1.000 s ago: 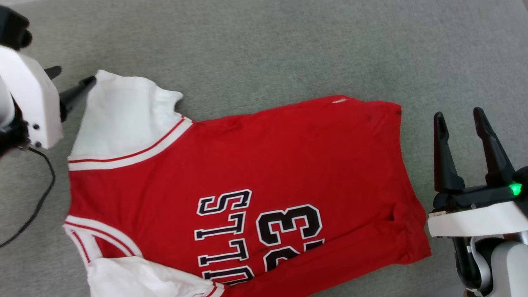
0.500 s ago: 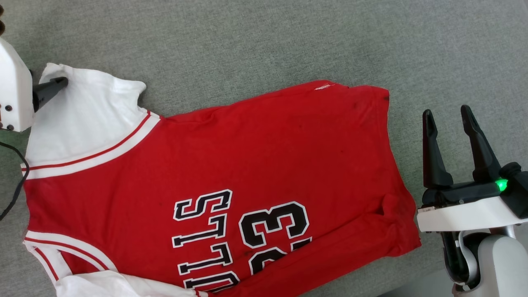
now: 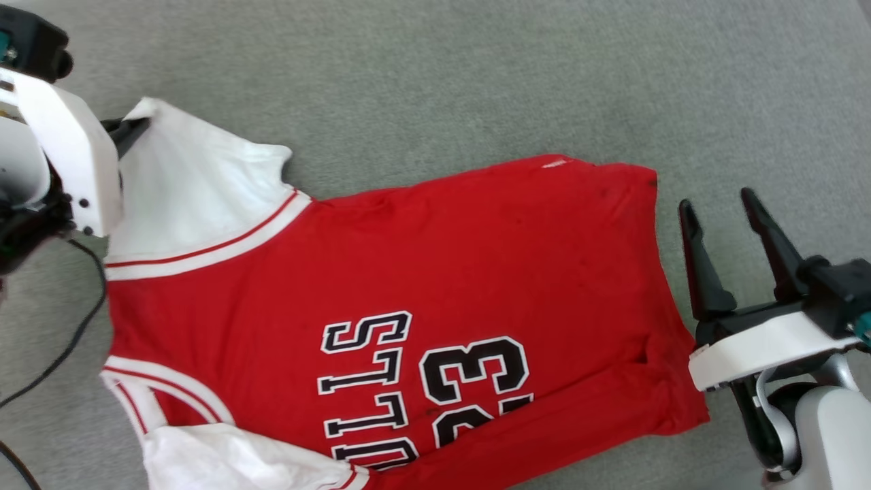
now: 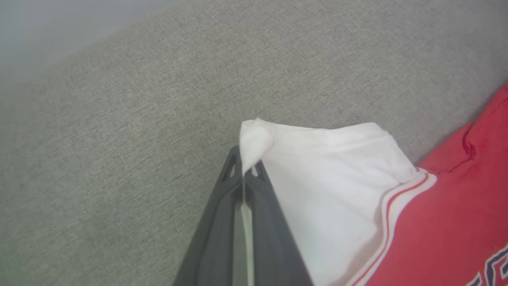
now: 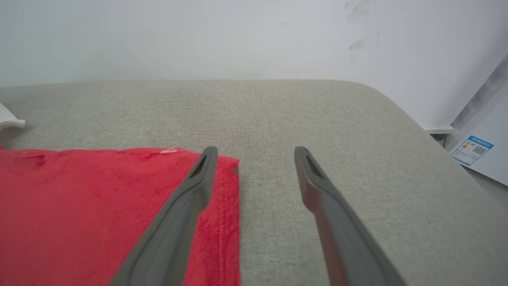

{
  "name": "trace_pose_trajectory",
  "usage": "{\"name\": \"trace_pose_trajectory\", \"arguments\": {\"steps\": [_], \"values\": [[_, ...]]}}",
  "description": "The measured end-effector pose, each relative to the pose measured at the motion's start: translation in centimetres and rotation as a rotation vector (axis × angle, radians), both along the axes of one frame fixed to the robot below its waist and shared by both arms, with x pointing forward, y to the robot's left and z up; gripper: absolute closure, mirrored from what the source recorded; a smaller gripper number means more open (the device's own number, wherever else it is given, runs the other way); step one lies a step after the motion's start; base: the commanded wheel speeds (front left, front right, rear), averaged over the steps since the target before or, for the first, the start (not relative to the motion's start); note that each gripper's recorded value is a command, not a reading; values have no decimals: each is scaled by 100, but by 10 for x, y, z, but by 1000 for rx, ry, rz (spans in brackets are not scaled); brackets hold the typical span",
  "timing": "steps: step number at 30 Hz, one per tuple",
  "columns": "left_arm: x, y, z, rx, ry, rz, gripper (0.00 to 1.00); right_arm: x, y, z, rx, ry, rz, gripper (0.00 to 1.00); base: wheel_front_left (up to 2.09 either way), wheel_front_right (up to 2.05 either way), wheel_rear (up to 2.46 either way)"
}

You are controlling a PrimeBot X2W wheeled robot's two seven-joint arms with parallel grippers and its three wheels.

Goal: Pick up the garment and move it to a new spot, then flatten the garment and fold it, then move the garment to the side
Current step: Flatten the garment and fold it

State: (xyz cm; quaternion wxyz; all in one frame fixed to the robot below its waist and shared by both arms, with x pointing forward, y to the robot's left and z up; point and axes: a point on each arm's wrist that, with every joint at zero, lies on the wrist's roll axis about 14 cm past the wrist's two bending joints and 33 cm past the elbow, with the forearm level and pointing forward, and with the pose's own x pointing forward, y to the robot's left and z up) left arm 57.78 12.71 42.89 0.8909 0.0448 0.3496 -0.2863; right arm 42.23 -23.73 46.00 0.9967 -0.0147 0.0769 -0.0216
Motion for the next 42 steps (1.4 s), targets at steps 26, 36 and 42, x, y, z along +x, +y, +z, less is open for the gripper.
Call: {"name": "trace_pose_trajectory", "arguments": {"steps": [26,36,42], "values": [[-121,4,92,-112,-320,-91,100,47,30,-50,-315,872,333,0,0,0,0],[-130,-2,73,-132,-283,-94,100,57,43,-97,-359,980,398,0,0,0,0],[-128,3,66,-130,-272,-68,100,57,50,-109,-356,981,435,100,0,0,0]]}}
